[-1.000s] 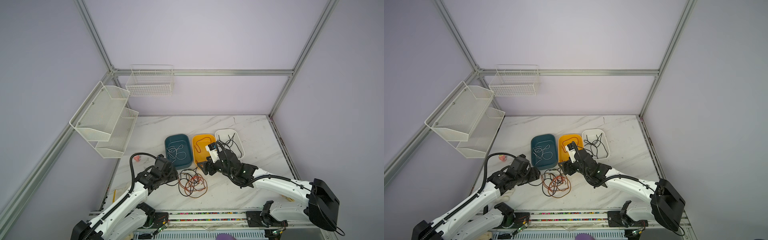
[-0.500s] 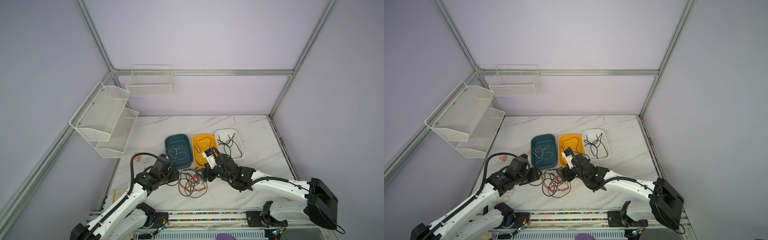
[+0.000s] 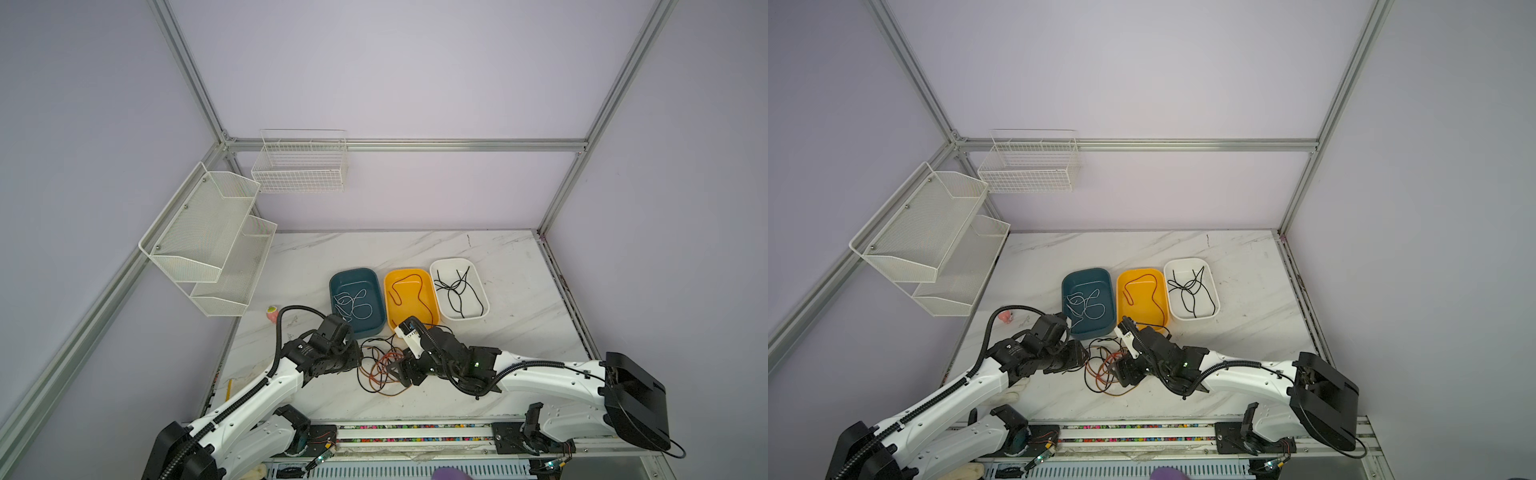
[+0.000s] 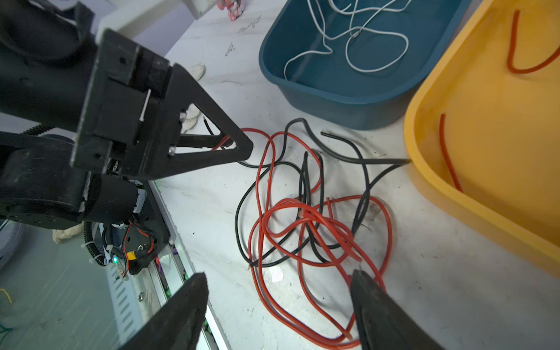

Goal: Untangle the cables

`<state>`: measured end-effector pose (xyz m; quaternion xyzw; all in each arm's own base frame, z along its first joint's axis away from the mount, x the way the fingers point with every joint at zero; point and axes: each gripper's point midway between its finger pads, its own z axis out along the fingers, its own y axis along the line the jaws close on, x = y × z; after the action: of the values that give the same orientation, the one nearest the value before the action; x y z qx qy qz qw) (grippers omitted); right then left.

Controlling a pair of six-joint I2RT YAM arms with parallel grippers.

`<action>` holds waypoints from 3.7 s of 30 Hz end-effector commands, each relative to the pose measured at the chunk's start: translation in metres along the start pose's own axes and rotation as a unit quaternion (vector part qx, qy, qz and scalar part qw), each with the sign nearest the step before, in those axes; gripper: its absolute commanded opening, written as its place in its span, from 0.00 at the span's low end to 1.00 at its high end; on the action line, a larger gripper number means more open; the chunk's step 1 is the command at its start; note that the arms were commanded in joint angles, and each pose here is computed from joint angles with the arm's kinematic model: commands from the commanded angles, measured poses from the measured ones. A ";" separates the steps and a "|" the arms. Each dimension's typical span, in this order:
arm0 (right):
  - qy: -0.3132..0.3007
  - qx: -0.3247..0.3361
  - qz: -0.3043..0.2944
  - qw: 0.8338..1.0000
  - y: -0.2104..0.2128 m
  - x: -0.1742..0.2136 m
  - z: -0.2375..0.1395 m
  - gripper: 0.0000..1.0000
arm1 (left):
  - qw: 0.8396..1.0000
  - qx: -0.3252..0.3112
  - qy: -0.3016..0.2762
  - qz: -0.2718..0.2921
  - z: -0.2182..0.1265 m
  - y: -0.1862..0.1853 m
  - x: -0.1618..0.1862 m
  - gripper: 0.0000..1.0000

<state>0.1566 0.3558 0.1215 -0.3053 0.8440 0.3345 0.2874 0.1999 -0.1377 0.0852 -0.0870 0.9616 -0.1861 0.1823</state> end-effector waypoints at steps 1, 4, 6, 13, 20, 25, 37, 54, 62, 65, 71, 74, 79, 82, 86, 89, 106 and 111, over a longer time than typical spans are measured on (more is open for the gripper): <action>-0.014 -0.002 0.002 1.000 0.005 -0.008 0.003 0.77 | 1.000 0.024 -0.004 0.015 -0.007 -0.011 -0.002 0.46; -0.018 -0.002 0.001 1.000 0.007 -0.009 0.003 0.77 | 1.000 0.025 0.001 0.017 -0.006 -0.012 -0.001 0.45; -0.020 0.000 0.001 1.000 0.006 -0.009 0.003 0.77 | 0.999 0.024 0.004 0.020 -0.005 -0.013 -0.001 0.44; -0.021 0.006 0.002 1.000 0.004 -0.008 0.002 0.77 | 0.999 0.018 0.033 0.029 0.004 -0.016 0.006 0.35; -0.027 0.014 0.000 1.000 0.001 -0.008 -0.001 0.77 | 0.999 0.017 0.027 0.031 0.003 -0.016 0.005 0.23; -0.031 0.026 0.000 0.999 -0.004 -0.008 -0.001 0.77 | 0.999 0.025 0.025 0.034 0.000 -0.020 0.004 0.08; -0.052 0.056 0.014 0.997 -0.016 -0.012 0.001 0.77 | 0.996 0.074 0.014 0.055 -0.042 -0.053 -0.013 0.00; -0.068 0.089 0.063 0.992 -0.029 -0.018 0.028 0.72 | 0.961 0.242 -0.019 0.134 -0.171 -0.143 -0.038 0.00; -0.097 0.061 0.065 0.991 -0.019 -0.029 0.010 0.73 | 0.936 0.298 -0.063 0.175 -0.235 -0.171 -0.050 0.00; -0.110 0.049 0.072 0.990 -0.016 -0.031 0.003 0.73 | 0.927 0.316 -0.072 0.188 -0.253 -0.181 -0.052 0.00; -0.155 0.049 0.096 0.982 -0.018 -0.046 -0.024 0.75 | 0.910 0.345 -0.091 0.212 -0.284 -0.195 -0.056 0.00; -0.176 0.045 0.109 0.977 -0.022 -0.051 -0.037 0.75 | 0.899 0.361 -0.108 0.222 -0.305 -0.202 -0.059 0.00; -0.200 0.040 0.134 0.970 -0.034 -0.052 -0.052 0.76 | 0.879 0.385 -0.152 0.236 -0.345 -0.213 -0.067 0.00; -0.204 0.036 0.142 0.968 -0.040 -0.050 -0.057 0.76 | 0.869 0.402 -0.162 0.240 -0.360 -0.220 -0.070 0.00; -0.201 0.017 0.139 0.970 -0.039 -0.045 -0.054 0.76 | 0.854 0.425 -0.174 0.245 -0.378 -0.229 -0.072 0.00; -0.184 0.001 0.127 0.975 -0.034 -0.039 -0.044 0.76 | 0.845 0.435 -0.187 0.248 -0.388 -0.233 -0.074 0.00; -0.182 -0.044 0.113 0.976 -0.025 -0.030 -0.027 0.75 | 0.784 0.494 -0.265 0.266 -0.451 -0.260 -0.093 0.00; -0.192 -0.057 0.121 0.972 -0.023 -0.032 -0.023 0.74 | 0.766 0.515 -0.274 0.270 -0.464 -0.269 -0.095 0.00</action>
<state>0.1856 0.3303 0.1352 -0.1564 0.8039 0.4368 0.3721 0.1569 -0.2160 0.5773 0.2145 0.6740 -0.5361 0.4609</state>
